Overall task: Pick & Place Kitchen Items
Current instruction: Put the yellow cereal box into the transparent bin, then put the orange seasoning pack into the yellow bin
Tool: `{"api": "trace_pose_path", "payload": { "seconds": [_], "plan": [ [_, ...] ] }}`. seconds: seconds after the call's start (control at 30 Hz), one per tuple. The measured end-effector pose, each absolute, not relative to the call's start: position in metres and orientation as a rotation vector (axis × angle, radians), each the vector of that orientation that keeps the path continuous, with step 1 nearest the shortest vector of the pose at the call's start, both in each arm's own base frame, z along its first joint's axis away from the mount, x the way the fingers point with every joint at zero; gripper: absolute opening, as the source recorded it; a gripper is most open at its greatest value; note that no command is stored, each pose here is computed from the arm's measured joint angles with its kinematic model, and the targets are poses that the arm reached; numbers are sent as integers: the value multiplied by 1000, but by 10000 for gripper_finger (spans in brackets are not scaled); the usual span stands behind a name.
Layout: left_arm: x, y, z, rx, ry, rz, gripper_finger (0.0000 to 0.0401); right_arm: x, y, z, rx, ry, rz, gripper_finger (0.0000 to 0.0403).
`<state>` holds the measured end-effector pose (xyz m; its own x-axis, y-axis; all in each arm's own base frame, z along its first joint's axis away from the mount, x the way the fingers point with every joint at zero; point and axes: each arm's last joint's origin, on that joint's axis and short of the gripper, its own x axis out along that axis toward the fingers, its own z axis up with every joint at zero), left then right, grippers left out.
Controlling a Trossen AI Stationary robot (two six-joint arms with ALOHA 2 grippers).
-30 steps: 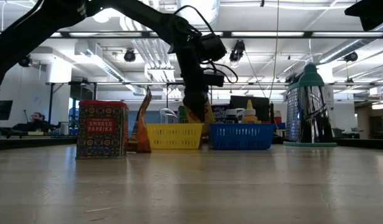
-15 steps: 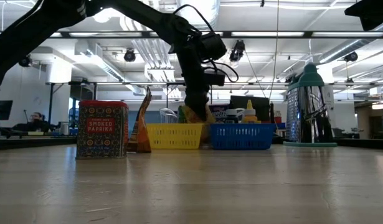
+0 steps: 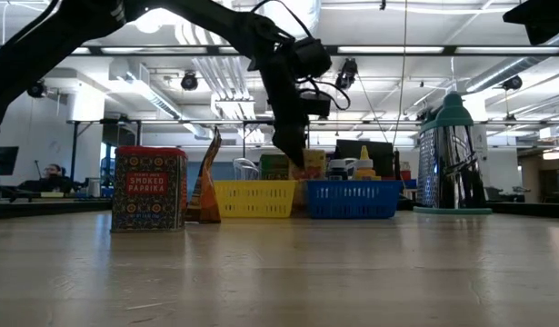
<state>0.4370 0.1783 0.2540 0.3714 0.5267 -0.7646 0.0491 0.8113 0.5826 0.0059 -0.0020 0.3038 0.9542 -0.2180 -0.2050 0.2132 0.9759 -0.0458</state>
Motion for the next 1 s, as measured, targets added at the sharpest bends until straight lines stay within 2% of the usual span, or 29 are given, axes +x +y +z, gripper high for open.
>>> {"api": "trace_pose_path", "payload": {
  "seconds": [0.2,0.33,0.5,0.67,1.0],
  "plan": [
    [435,175,269,572,1178,319,332,6,-2,304,-23,211,-219,8],
    [422,164,297,530,1193,324,333,6,-2,304,-23,211,-219,8],
    [390,144,347,373,1141,390,331,6,-2,304,-23,211,-219,8],
    [355,117,381,263,1055,409,325,6,-2,304,-23,211,-219,8],
    [285,65,411,128,919,422,323,6,-2,304,-23,211,-219,8]
  ]
}}
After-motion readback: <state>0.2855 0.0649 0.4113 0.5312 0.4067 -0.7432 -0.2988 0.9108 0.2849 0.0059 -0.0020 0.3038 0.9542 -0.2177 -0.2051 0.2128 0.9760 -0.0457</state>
